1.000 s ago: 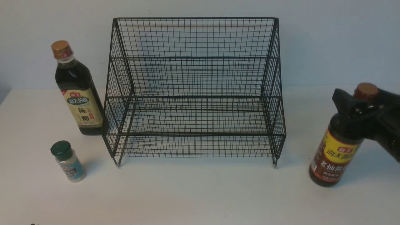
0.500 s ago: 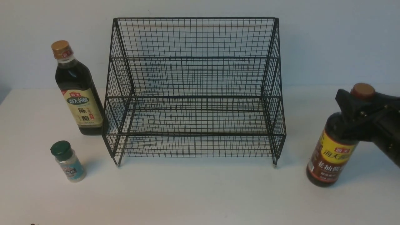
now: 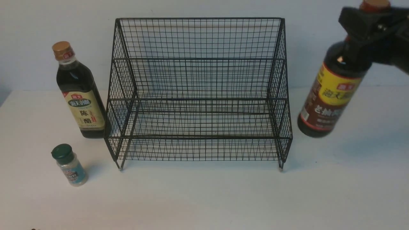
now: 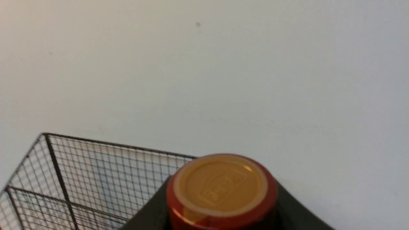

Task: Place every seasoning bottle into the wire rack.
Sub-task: Use the right arm to put the condiment bottle back on the shelf

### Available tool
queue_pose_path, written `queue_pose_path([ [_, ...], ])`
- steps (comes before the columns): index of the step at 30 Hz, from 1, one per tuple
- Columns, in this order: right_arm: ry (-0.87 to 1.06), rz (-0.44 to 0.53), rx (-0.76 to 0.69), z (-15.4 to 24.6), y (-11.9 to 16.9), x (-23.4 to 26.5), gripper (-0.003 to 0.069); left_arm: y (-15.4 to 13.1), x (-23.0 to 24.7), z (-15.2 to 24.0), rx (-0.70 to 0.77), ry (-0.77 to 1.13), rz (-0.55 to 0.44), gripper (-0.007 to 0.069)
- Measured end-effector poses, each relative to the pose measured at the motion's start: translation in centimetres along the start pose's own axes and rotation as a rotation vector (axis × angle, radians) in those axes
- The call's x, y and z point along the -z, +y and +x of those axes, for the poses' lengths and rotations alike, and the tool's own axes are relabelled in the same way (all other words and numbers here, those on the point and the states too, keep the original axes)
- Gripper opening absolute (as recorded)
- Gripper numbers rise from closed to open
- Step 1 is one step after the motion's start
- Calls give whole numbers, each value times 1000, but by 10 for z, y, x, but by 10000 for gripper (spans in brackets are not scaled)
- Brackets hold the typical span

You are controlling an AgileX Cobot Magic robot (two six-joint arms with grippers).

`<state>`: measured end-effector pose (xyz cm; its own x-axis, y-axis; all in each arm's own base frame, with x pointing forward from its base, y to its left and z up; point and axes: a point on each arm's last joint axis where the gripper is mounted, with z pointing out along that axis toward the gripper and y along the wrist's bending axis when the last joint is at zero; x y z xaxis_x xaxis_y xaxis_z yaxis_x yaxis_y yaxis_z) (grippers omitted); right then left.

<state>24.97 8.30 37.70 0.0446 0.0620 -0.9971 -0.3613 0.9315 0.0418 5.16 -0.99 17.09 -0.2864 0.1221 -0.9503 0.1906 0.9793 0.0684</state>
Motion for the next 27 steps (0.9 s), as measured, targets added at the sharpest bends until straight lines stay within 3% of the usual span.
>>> queue_pose_path([
  [5, -99, -103, -20, -17, 23, -9, 277, 0, 0, 0, 0, 0, 0, -5],
  [10, -62, -150, -41, 1, 34, -34, 275, 0, 0, 0, 0, 0, 0, -5],
  [15, 4, -156, -39, 36, 36, -61, 275, 0, 0, 0, 0, 0, 0, -5],
  [27, 0, -149, -65, 50, 35, -74, 275, 0, 0, 0, 0, 0, 0, -5],
])
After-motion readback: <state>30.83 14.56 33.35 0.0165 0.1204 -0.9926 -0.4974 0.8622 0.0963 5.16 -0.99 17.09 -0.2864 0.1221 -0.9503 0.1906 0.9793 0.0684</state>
